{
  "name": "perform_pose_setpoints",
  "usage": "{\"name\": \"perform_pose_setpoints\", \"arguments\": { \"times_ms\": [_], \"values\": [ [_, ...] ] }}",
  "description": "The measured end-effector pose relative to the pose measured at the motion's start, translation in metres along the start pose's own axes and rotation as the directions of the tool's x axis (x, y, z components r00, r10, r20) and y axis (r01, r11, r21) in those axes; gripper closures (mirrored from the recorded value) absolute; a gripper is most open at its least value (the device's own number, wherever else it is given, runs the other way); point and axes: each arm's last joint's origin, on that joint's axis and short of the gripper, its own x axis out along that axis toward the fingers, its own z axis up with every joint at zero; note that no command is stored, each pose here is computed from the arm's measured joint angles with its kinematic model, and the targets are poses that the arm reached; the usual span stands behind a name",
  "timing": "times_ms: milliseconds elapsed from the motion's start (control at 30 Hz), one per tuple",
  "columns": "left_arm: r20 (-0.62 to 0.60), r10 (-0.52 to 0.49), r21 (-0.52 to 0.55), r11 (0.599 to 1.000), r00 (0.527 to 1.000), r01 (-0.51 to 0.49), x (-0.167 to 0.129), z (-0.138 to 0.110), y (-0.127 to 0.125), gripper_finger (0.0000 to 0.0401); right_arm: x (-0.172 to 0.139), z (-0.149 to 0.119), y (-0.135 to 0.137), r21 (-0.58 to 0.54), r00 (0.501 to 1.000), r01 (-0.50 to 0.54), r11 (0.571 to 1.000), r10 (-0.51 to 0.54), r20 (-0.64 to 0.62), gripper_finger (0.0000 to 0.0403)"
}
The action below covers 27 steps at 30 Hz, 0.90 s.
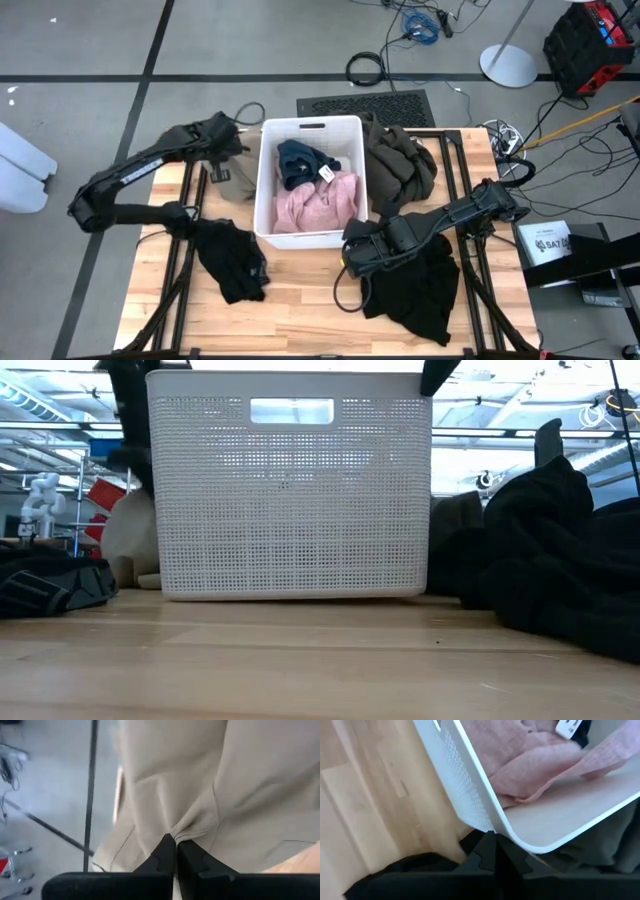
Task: Sort clothes
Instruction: Put the brown shorts into the white laundry bin
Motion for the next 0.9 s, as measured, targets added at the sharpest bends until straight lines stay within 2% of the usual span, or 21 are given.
{"name": "perform_pose_setpoints", "arguments": {
  "times_ms": [100,200,300,433,533,633,733,833,900],
  "values": [
    [0.14,0.026,-0.061,0.998,0.99,-0.018,-0.034,-0.005,0.007,0.0397,0.0,0.0,-0.001,-0.011,1.0,0.017,1.0,-0.016,0.015,0.0403],
    [0.315,0.05,-0.134,0.991,0.948,-0.008,-0.071,-0.012,0.013,0.0398,0.0,0.0,0.0,-0.002,1.0,-0.015,1.0,0.015,-0.015,0.0403],
    [0.496,0.076,-0.194,0.981,0.865,0.025,-0.109,-0.021,0.016,0.0399,0.0,-0.002,0.004,0.038,0.986,-0.122,0.992,0.125,-0.107,0.0403],
    [0.693,0.126,-0.254,0.964,0.71,0.077,-0.153,-0.035,0.018,0.0399,-0.002,-0.005,0.009,0.094,0.929,-0.276,0.957,0.291,-0.228,0.0403],
    [0.822,0.145,-0.262,0.955,0.551,0.139,-0.183,-0.044,0.019,0.04,-0.004,-0.007,0.014,0.127,0.857,-0.387,0.913,0.408,-0.316,0.0403],
    [0.931,0.143,-0.225,0.95,0.337,0.218,-0.213,-0.053,0.019,0.04,-0.007,-0.007,0.016,0.13,0.794,-0.474,0.871,0.487,-0.364,0.0403],
    [0.986,0.129,-0.153,0.945,0.102,0.29,-0.243,-0.062,0.02,0.04,-0.016,-0.002,0.016,0.12,0.781,-0.522,0.844,0.53,-0.332,0.0403],
    [0.992,0.064,-0.019,0.934,-0.113,0.357,-0.266,-0.071,0.018,0.0401,-0.033,0.004,0.017,0.059,0.779,-0.578,0.814,0.572,-0.256,0.0403],
    [0.975,0.016,0.074,0.917,-0.221,0.392,-0.278,-0.077,0.015,0.0401,-0.05,0.008,0.019,-0.02,0.766,-0.63,0.776,0.617,-0.179,0.0403]
  ]
}}
